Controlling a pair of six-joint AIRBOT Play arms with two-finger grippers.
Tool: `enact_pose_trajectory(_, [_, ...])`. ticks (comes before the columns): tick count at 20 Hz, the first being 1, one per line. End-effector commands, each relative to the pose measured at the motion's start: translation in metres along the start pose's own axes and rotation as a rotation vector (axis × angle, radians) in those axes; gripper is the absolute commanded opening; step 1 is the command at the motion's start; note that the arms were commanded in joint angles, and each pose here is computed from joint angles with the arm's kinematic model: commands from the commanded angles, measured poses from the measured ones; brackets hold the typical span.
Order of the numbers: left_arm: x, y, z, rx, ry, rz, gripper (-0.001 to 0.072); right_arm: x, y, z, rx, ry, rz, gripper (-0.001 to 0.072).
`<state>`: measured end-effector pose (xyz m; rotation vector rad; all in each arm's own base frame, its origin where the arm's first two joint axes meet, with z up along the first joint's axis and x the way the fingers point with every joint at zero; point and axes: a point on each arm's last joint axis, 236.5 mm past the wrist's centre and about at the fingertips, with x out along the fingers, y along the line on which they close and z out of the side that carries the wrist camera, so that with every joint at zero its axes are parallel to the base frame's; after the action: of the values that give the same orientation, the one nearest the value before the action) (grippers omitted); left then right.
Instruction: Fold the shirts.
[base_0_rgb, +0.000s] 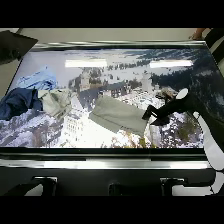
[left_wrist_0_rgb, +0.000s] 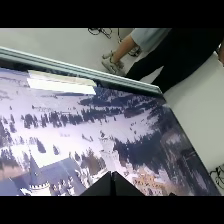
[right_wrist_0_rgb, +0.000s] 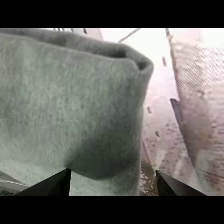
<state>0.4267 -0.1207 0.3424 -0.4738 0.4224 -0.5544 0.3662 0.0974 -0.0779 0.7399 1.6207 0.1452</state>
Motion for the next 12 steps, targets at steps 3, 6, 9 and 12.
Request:
enact_pose_trajectory(3, [0.007, -0.017, -0.011, 0.017, 0.031, -0.035, 0.0036, 0.025, 0.010, -0.010, 0.094, 0.040, 0.162, 0.0391])
enact_pose_trajectory(6, [0.009, -0.021, -0.009, 0.021, 0.019, -0.041, 0.0036, 0.001, 0.041, 0.005, -0.063, -0.039, 0.262, 0.0042])
enact_pose_trajectory(9, [0.009, -0.020, -0.009, 0.022, 0.020, -0.041, 0.0036, -0.057, 0.048, 0.053, -0.115, -0.224, 0.259, 0.0042])
enact_pose_trajectory(12, [0.009, -0.021, -0.009, 0.022, 0.020, -0.041, 0.0036, -0.141, 0.008, 0.104, 0.000, -0.405, 0.245, 0.0040])
